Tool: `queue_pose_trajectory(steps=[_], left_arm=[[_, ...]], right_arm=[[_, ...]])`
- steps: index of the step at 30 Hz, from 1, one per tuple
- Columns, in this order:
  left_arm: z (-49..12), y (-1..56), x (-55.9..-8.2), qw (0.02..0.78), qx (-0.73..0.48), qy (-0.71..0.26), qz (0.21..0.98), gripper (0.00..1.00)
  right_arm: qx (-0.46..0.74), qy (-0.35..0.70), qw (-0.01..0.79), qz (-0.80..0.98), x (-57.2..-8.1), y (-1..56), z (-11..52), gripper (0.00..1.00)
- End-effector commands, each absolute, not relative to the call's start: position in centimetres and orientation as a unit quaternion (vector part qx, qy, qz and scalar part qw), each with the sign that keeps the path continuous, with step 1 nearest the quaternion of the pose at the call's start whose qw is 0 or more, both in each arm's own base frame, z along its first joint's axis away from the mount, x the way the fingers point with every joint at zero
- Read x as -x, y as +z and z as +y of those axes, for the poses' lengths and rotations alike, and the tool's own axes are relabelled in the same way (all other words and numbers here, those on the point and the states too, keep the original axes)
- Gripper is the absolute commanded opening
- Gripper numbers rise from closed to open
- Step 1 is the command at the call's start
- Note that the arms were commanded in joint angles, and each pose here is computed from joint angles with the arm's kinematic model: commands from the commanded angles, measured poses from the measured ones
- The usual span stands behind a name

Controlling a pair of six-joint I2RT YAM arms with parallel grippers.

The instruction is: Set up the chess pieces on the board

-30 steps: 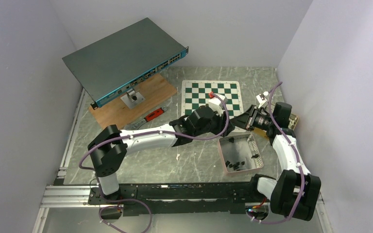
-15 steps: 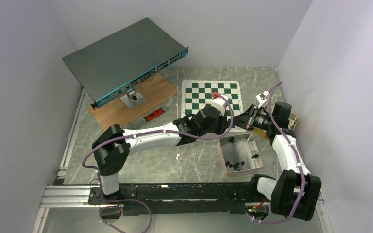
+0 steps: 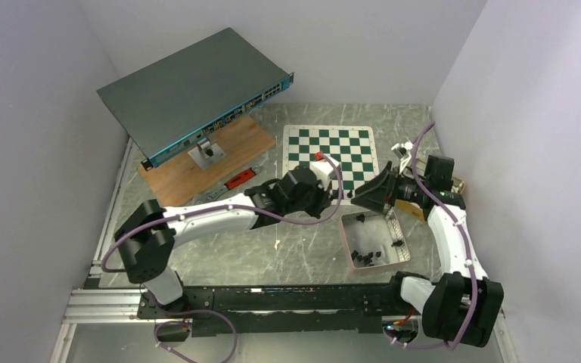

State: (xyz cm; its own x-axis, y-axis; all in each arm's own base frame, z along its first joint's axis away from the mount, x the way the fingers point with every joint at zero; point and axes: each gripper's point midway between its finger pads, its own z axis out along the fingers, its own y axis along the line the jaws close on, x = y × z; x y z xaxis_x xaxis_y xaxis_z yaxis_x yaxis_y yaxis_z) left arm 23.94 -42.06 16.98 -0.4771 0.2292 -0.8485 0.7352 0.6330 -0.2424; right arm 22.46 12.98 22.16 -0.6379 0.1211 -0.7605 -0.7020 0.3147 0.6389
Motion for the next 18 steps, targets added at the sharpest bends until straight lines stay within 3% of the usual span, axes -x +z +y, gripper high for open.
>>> queue_pose_trajectory(steps=[1,5,9,13,18], left_arm=[[-40.3,18.8,-19.8,0.377,-0.395,-0.352,0.76,0.0],[-39.3,19.6,-16.2,0.321,-0.456,-0.395,0.73,0.0],[-38.6,20.6,-13.3,0.257,-0.488,-0.441,0.708,0.0],[-38.4,20.8,-12.5,0.223,-0.49,-0.461,0.705,0.0],[-39.1,20.8,-12.9,0.205,-0.483,-0.471,0.709,0.0]], right_arm=[[0.318,0.53,0.435,0.655,-19.9,24.2,13.6,1.0],[0.368,0.497,0.457,0.639,-19.3,24.2,13.7,1.0],[0.507,0.434,0.452,0.592,-17.4,23.1,14.4,1.0],[0.614,0.355,0.464,0.531,-16.7,21.8,14.7,1.0],[0.66,0.342,0.477,0.469,-15.1,20.6,16.9,0.99]])
